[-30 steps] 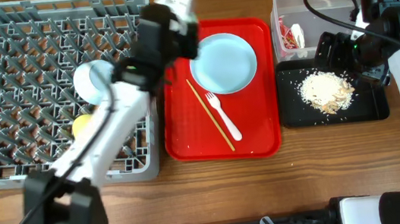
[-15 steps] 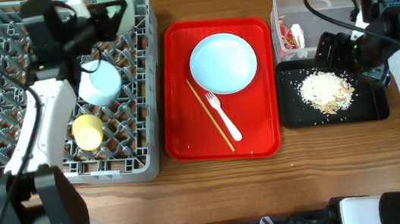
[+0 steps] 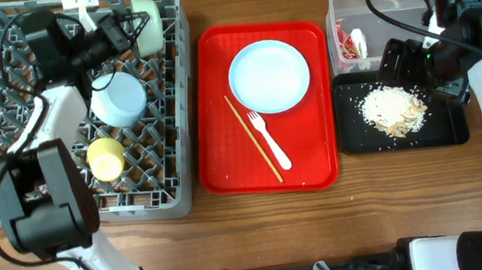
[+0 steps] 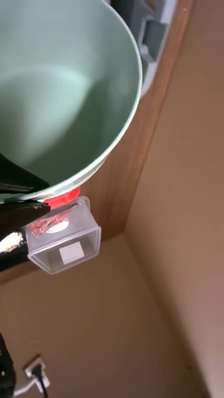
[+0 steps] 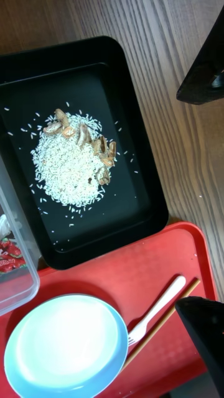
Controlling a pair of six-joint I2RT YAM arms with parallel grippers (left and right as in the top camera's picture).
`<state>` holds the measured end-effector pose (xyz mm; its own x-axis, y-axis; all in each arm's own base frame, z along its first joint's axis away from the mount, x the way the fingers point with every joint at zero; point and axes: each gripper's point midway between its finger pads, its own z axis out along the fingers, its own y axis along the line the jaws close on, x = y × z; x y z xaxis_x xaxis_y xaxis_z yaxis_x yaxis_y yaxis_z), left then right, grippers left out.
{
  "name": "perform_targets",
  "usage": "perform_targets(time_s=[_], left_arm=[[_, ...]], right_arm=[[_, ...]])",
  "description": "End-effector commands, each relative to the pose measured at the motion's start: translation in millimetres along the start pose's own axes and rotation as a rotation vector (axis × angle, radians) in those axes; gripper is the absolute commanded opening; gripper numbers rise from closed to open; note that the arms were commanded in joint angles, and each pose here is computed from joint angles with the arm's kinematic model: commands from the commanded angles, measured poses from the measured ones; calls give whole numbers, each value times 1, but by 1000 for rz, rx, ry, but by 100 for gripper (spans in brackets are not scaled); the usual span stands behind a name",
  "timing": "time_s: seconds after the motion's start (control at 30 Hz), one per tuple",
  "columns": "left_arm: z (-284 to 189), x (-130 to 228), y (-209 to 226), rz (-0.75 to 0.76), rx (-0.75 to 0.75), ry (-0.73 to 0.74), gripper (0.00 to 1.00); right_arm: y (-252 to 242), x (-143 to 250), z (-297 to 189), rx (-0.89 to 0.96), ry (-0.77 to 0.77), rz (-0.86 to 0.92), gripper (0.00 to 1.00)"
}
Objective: Sort waste into correct bins and load items into the dishwasher rack
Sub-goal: 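Carry the green bowl into the back of the rack and release, then move the left gripper back over the red tray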
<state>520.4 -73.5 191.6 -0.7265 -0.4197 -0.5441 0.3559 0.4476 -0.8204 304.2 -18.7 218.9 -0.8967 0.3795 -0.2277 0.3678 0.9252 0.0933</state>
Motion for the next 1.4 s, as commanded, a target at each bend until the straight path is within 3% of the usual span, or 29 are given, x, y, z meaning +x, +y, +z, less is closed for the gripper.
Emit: perform_targets(time_s=[0.0,0.27,0.33,0.4,0.5,0.6,0.77,0.8,0.83,0.87,1.13,1.37], left_arm=[[-7,2,20,-93,4,8,4],[-30,-11,49,-126,-51,-51,5],[-37,-15,55,-133,-69,-71,14],[-46,-20,61,-139,-83,-90,16],[-60,-28,69,-145,-100,-120,44],[-81,-37,80,-155,-124,-160,58],[-111,-48,93,-166,-152,-213,68],[-116,-50,94,-167,-150,-218,77],[-121,-51,94,-167,-146,-221,96],[-127,-52,94,-167,-140,-224,100],[-143,-61,63,-147,-143,-230,99],[-126,-41,35,-40,-450,-188,100]], right_arm=[[-3,-3,-4,12,-20,-3,100],[-3,-2,-4,12,-17,-1,100],[-3,-2,-4,12,-17,-1,100],[-3,-2,-4,13,-16,-1,100],[-3,-1,-4,13,-15,-1,100],[-3,0,-4,15,-10,-1,100],[-3,0,-4,15,-9,3,100],[-3,0,-4,15,-8,3,100],[-3,0,-4,15,-8,3,100],[-4,1,-4,16,-7,3,100],[-3,0,-4,15,-10,2,100],[-4,1,-4,17,-3,2,100]])
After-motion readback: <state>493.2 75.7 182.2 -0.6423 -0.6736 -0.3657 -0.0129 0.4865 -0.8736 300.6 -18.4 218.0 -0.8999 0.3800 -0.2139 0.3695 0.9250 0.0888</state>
